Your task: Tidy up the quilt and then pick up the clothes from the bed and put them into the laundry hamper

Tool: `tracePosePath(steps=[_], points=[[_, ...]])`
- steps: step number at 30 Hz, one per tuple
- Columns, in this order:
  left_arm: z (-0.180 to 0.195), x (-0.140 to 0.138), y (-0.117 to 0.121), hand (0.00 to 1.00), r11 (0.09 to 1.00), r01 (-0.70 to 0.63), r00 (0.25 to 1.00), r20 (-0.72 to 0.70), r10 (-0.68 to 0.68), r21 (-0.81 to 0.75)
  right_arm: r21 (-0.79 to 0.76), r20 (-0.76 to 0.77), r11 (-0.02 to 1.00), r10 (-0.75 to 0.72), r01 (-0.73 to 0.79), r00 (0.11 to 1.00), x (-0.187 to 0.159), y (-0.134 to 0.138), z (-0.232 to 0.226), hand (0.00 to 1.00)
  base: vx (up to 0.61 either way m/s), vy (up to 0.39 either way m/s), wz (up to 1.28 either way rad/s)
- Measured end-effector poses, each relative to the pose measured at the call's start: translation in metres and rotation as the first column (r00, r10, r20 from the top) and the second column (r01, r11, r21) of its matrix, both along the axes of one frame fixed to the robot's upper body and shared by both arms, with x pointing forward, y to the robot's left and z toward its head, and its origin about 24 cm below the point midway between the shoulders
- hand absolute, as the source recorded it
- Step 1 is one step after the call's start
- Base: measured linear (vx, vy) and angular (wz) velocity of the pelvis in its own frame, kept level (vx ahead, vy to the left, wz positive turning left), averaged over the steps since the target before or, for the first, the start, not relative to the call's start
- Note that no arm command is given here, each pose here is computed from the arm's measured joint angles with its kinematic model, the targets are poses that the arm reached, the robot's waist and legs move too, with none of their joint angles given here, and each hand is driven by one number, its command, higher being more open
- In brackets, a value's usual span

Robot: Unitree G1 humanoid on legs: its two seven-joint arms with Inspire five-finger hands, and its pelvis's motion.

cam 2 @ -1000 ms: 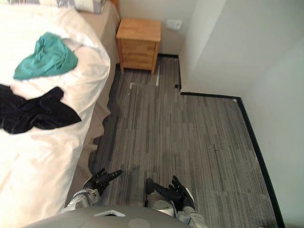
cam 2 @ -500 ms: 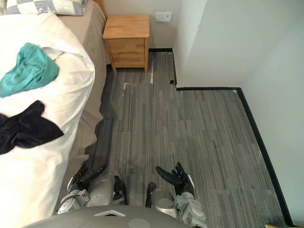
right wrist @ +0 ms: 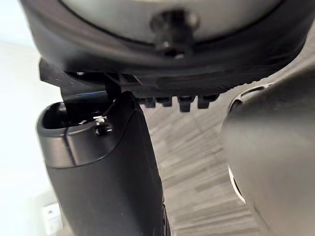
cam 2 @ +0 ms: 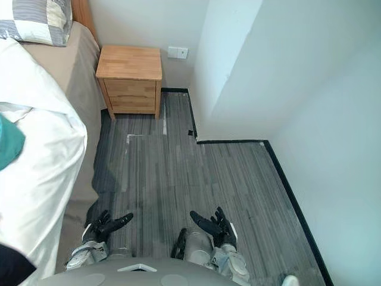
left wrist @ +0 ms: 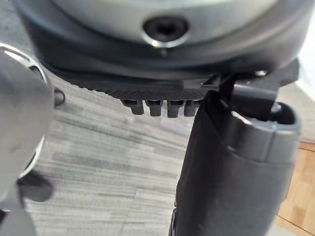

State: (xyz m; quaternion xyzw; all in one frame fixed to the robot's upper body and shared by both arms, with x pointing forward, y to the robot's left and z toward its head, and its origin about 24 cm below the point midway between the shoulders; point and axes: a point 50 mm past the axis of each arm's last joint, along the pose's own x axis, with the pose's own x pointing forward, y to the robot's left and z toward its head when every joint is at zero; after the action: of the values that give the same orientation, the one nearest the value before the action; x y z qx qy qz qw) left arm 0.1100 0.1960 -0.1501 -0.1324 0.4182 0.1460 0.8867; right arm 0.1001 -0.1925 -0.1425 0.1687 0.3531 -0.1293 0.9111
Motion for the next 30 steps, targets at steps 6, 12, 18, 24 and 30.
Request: tracePosePath(steps=[6, 12, 18, 24, 30], points=[[-0.006, 0.0, -0.018, 1.0, 0.999, 0.036, 0.998, -0.041, -0.037, -0.032, -0.053, 0.051, 0.999, 0.008, -0.005, 0.999, 0.018, -0.01, 0.007, 1.0, 0.61, -0.328, 0.32], [0.0, 0.005, -0.025, 1.0, 0.999, 0.026, 0.998, 0.056, -0.024, -0.024, -0.091, -0.026, 0.992, 0.09, -0.092, 0.996, 0.017, -0.014, 0.003, 1.0, 0.53, -0.334, 0.09], [0.01, 0.02, -0.023, 1.0, 0.999, 0.029, 0.989, 0.146, -0.027, -0.018, -0.059, -0.013, 0.986, 0.154, -0.155, 0.988, 0.023, 0.0, 0.002, 1.0, 0.39, -0.082, 0.19], [0.011, 0.028, -0.012, 1.0, 1.0, -0.022, 0.994, 0.111, 0.023, -0.012, -0.082, -0.039, 0.967, 0.237, -0.24, 0.971, 0.024, 0.021, 0.0, 1.0, 0.5, 0.083, 1.23], [0.002, 0.012, 0.001, 1.0, 0.999, -0.048, 0.999, 0.012, 0.048, 0.003, -0.071, -0.048, 0.974, 0.213, -0.216, 0.976, 0.032, 0.018, 0.0, 1.0, 0.5, 0.044, 1.67]])
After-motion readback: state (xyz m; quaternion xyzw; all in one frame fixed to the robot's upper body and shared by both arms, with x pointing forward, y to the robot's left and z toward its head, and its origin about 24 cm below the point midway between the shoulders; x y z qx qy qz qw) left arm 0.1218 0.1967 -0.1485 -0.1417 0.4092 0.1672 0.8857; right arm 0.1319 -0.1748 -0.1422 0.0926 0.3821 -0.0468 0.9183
